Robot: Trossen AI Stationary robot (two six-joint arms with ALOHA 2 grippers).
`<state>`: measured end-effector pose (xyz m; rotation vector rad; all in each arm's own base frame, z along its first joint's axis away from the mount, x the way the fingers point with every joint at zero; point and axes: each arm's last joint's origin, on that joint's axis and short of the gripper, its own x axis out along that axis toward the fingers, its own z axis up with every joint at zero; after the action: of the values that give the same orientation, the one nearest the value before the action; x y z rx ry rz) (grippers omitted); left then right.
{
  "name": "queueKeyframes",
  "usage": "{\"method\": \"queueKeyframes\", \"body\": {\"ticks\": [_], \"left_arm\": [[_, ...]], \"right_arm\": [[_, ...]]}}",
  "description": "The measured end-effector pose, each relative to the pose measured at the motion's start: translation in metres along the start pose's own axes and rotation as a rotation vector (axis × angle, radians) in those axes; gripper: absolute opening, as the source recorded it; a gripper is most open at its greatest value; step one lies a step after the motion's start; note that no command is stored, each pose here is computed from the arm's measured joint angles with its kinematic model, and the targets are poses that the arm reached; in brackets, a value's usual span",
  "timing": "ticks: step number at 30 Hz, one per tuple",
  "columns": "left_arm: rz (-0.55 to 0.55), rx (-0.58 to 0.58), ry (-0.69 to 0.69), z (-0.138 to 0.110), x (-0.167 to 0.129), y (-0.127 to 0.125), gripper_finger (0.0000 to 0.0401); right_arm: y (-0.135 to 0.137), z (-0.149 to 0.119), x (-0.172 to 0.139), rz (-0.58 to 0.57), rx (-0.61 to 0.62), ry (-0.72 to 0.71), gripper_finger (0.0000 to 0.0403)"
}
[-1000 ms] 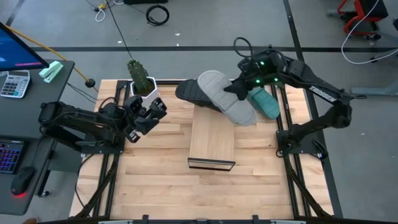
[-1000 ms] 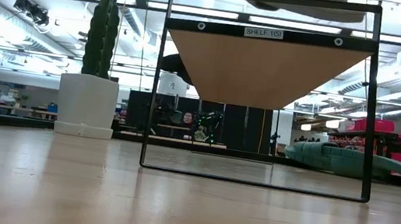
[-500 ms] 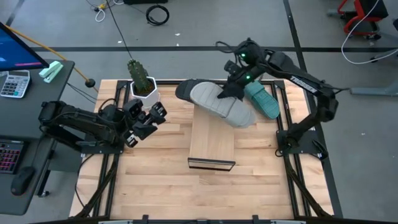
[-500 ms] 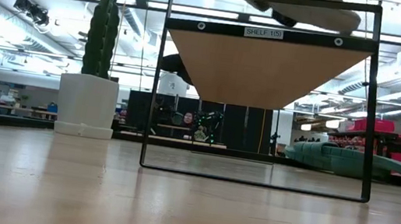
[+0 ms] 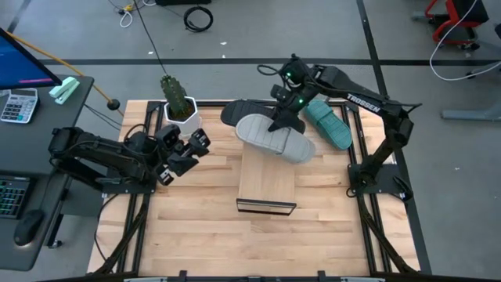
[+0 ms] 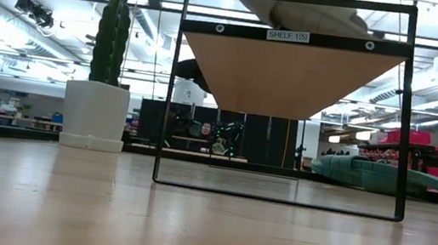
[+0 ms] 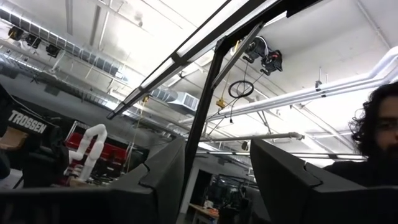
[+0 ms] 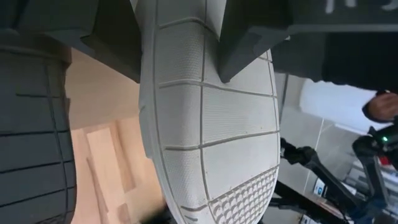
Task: Pick and place slides into the shelf
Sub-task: Put the gray slides on the shelf
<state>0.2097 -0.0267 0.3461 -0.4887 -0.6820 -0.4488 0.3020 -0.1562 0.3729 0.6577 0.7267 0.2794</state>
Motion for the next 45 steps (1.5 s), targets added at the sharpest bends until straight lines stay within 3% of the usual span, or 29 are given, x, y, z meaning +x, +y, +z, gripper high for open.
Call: {"method": "queueKeyframes", "body": {"ticks": [22, 35, 45], "left_arm": [[0.002, -0.001, 0.003, 0.0, 0.0, 0.0, 0.0191], [0.007, -0.001, 0.012, -0.001, 0.0, 0.001, 0.0189], [0.01, -0.001, 0.014, -0.002, 0.0, 0.001, 0.0191]], "right_arm": [[0.018, -0.003, 0.023, -0.072, -0.19, 0.053, 0.0185], [-0.001, -0.001, 0.048, -0.098, -0.199, 0.101, 0.0185], [0.0, -0.001, 0.056, -0.133, -0.23, 0.121, 0.0189]]}}
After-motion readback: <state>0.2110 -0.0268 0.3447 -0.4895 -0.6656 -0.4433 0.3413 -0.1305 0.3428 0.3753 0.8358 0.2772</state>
